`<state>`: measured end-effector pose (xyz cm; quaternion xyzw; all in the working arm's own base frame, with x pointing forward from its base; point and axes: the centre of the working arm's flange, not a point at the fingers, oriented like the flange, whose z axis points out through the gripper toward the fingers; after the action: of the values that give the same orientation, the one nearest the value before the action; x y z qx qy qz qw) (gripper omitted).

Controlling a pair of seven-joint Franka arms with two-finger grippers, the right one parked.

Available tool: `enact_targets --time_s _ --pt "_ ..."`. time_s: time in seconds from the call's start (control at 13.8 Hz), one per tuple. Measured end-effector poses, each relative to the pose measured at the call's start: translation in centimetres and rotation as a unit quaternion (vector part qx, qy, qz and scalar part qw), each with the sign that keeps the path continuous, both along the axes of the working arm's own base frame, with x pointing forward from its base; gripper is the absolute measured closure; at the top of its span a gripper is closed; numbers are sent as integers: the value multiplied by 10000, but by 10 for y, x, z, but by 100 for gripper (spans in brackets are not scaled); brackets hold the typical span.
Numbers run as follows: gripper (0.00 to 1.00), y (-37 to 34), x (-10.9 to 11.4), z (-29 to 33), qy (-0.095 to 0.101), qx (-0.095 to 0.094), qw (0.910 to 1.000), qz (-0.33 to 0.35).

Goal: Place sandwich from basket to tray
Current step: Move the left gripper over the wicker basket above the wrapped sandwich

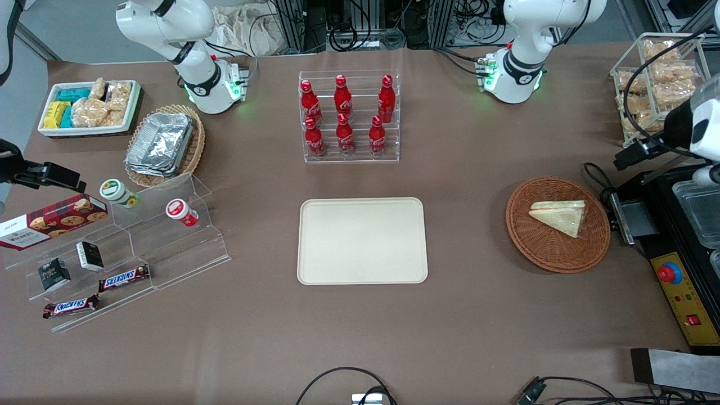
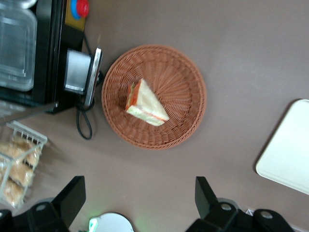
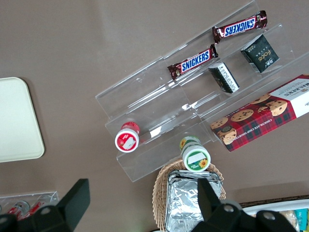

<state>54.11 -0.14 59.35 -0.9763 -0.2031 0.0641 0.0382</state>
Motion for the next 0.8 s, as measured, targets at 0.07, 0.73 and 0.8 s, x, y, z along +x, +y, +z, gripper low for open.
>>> enact_targets --time_s 0.07,0.73,0.8 --pt "0 7 0 -11 69 9 9999 144" --pt "0 43 -11 -137 -466 -128 9867 1550" --pt "0 43 -17 -150 -548 -134 9848 1641"
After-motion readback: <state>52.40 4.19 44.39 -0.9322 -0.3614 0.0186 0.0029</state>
